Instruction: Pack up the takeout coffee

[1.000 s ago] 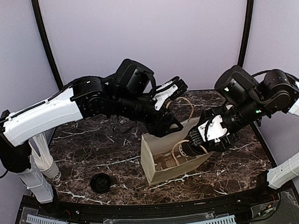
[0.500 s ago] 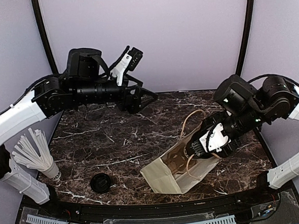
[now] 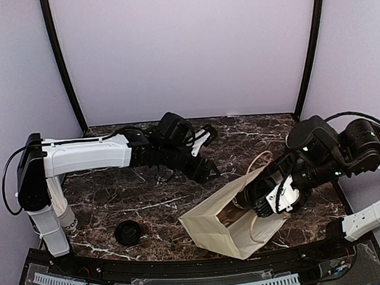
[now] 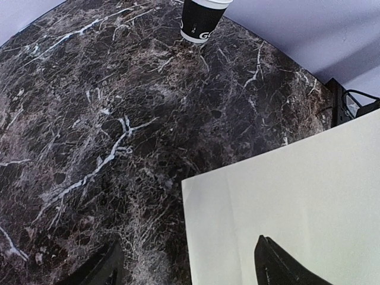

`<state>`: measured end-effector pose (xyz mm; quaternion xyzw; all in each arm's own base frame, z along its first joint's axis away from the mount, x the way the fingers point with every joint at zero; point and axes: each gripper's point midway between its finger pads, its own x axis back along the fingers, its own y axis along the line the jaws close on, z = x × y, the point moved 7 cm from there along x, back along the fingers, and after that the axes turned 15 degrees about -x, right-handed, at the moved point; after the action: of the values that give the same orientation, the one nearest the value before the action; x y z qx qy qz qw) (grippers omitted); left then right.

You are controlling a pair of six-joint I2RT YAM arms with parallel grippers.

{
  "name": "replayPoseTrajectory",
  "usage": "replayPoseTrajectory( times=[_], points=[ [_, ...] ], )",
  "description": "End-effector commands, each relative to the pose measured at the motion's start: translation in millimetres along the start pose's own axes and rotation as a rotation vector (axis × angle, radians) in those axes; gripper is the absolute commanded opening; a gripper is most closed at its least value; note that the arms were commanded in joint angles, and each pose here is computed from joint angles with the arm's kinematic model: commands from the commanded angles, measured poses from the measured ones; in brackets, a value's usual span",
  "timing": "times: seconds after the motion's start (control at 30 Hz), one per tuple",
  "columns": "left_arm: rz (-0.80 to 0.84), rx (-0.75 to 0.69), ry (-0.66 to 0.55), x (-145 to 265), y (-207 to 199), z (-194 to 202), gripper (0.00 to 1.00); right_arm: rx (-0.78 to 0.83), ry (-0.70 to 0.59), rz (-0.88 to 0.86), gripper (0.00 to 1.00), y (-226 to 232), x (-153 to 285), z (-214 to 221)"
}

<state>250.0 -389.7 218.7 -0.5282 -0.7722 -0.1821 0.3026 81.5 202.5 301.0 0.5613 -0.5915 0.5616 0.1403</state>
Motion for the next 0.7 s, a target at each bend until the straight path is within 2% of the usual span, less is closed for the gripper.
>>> replayPoseTrajectory(
  times=[0.0, 0.1, 0.33, 0.67],
  points=[
    [0.061, 0.024, -0.078, -5, -5, -13, 0.79, 0.128, -0.068, 0.12, 0.2, 1, -9, -6],
    [0.05, 0.023, -0.065, -12, -3, -9, 0.79, 0.18, -0.033, 0.129, 0.18, 7, -20, -2],
    [0.081, 0.033, -0.029, -31, 1, -1, 0.79, 0.152, -0.052, 0.131, 0.16, -6, -18, -19],
    [0.093, 0.055, -0.005, -40, 15, 13, 0.77, 0.065, -0.173, 0.157, 0.17, -30, 24, -47]
  ],
)
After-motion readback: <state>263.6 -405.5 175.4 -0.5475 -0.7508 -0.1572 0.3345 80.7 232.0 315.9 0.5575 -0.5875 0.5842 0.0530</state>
